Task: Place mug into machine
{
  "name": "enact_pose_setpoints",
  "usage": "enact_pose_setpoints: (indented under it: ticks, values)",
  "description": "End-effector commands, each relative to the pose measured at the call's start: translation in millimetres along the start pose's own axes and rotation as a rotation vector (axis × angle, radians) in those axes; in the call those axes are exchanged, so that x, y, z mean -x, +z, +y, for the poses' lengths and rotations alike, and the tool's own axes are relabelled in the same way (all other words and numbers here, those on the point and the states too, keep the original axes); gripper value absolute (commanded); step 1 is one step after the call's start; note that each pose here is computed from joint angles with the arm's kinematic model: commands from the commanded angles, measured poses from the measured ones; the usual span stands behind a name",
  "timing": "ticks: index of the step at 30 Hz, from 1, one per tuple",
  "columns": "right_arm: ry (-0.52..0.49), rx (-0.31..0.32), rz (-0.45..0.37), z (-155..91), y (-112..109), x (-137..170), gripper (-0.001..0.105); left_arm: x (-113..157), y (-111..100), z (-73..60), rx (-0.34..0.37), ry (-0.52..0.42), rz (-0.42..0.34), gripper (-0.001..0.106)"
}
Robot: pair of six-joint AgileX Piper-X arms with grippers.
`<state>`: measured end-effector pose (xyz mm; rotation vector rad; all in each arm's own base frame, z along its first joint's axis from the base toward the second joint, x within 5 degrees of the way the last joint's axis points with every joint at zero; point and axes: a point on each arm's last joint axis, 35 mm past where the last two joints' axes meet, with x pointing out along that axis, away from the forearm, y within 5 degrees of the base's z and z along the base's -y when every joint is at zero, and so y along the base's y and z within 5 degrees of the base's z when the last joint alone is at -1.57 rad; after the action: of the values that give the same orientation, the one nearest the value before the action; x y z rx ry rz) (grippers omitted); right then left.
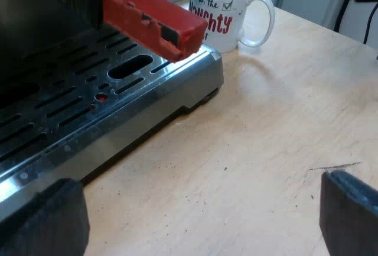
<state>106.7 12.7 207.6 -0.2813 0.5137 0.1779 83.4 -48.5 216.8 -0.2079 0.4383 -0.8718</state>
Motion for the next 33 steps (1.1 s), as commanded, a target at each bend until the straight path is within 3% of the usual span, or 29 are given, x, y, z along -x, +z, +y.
enact_pose_setpoints:
  ticks: [1, 11, 24, 27, 33]
  values:
    - [0.013, 0.013, -0.061, 2.6, -6.4, -8.8, 0.08, -0.2, 2.9, -1.3, -0.012, -0.018, -0.013, 0.081]
    - [-0.037, 0.035, -0.129, 9.6, -36.2, -39.5, 0.08, -0.2, 2.9, -1.4, -0.012, -0.019, -0.013, 0.081]
    - [-0.054, 0.032, -0.13, 9.4, -36.8, -75.5, 0.072, -0.2, 2.9, -1.4, -0.012, -0.019, -0.013, 0.081]
    - [-0.053, 0.001, -0.134, 8.7, -33.7, -85.2, 0.072, -0.2, 2.9, -1.4, -0.012, -0.019, -0.013, 0.081]
    - [-0.048, -0.015, -0.121, 6.2, -23.5, -111.7, 0.06, -0.2, 2.9, -1.4, -0.012, -0.019, -0.013, 0.081]
